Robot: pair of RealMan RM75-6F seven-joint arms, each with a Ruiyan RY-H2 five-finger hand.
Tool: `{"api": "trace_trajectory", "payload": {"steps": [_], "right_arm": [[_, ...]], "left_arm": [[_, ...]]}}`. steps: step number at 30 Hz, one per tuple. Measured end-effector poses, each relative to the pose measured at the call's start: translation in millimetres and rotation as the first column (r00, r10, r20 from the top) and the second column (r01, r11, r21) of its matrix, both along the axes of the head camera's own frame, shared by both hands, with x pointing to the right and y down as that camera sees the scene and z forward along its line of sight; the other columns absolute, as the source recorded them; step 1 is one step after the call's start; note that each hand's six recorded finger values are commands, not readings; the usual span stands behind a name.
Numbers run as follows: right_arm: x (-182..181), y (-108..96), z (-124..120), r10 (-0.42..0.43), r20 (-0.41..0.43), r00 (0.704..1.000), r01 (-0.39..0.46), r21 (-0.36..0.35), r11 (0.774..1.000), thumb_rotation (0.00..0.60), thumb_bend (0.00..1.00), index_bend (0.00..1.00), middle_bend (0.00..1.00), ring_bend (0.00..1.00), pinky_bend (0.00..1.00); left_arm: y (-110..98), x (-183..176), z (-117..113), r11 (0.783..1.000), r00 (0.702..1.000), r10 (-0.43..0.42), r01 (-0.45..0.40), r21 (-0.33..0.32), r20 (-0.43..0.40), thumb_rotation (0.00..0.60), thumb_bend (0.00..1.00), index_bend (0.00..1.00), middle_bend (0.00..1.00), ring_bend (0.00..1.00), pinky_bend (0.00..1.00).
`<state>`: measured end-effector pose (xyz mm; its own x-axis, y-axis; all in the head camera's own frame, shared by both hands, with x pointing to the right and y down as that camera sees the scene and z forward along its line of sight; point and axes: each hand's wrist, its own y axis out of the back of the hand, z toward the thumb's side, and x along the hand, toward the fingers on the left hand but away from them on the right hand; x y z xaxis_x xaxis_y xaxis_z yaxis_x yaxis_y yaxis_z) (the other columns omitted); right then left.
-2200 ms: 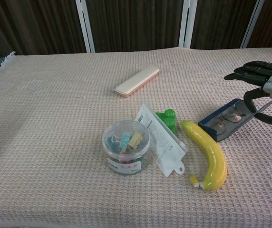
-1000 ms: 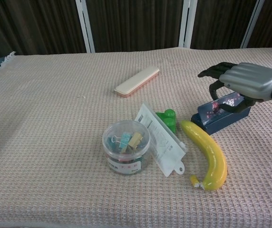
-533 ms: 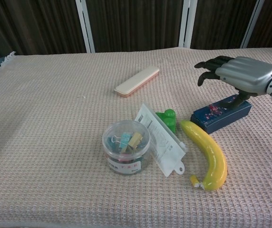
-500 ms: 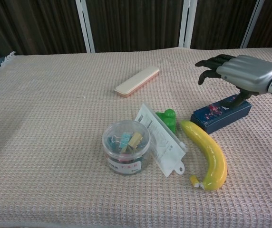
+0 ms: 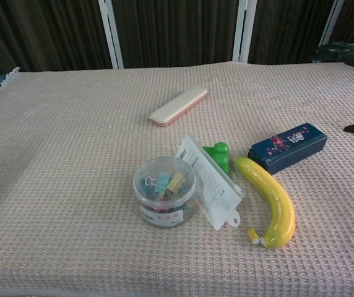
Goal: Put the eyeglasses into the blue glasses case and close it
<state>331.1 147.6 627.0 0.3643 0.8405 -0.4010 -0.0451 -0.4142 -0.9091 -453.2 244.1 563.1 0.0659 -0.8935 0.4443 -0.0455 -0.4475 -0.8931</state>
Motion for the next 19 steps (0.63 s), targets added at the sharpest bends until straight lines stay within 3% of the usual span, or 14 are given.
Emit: {"api": "trace_trajectory", "payload": {"steps": [5,7,13,19], "right_arm": [[58,50,-42,0.174,-0.138,0.975,-0.171,0.033,0.985,0.6,0.3,0.06,0.0,0.0,0.0],[70,60,-50,0.217,-0.161,0.963,-0.212,0.048,0.976,0.6,0.3,0.06,0.0,0.0,0.0],[87,69,-48,0.278,-0.16,0.947,-0.281,0.001,0.96,0.6,0.3,0.04,0.0,0.0,0.0],[88,74,-49,0.265,-0.186,0.946,-0.27,0.003,0.963,0.6,0.3,0.04,0.0,0.0,0.0]], "left_arm": [[1,3,-2,0.999,1.0,0.021,-0.021,0.024,-0.012,0.6,0.41,0.0,0.0,0.0,0.09],[1,5,-1,0.999,0.999,0.031,-0.031,0.029,-0.014,0.6,0.41,0.0,0.0,0.0,0.09],[1,5,3,0.999,0.999,0.032,-0.032,0.024,-0.003,0.6,0.42,0.0,0.0,0.0,0.08],[5,6,1,0.999,1.0,0.029,-0.029,0.019,0.004,0.6,0.42,0.0,0.0,0.0,0.08]]}}
